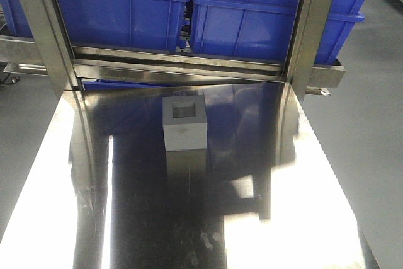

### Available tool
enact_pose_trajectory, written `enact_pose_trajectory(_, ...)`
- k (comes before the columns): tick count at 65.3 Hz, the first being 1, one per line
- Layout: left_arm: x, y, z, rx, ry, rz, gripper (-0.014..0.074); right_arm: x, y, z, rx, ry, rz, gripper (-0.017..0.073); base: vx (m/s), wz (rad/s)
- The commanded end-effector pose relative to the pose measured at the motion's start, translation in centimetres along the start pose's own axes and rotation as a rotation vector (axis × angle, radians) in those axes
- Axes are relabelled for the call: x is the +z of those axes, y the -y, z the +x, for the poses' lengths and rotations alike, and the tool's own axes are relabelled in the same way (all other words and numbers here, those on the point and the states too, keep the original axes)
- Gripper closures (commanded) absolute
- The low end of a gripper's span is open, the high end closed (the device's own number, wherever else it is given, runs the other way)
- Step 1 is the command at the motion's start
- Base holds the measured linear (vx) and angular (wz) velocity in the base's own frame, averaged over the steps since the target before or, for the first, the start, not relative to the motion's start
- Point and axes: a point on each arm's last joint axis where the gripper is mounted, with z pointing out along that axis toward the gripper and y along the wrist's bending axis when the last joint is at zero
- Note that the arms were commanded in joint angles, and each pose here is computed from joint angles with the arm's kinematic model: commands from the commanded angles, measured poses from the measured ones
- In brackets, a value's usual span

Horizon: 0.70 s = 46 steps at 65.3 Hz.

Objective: Sort gray base to blue bin

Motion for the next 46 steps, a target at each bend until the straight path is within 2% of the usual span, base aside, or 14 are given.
enact_pose_trajectory(1,-0.27,-0.03,-1.36,-0.011,0.101,-0.001,0.0600,-0.01,0.01,-0.64,-0.017,0.073,0.001,0.0564,0.00,0.00)
enact_pose_trajectory(46,-0.27,-0.03,-1.36,-0.011,0.101,-0.001,0.0600,-0.01,0.01,-0.64,-0.017,0.073,0.001,0.0564,0.00,0.00)
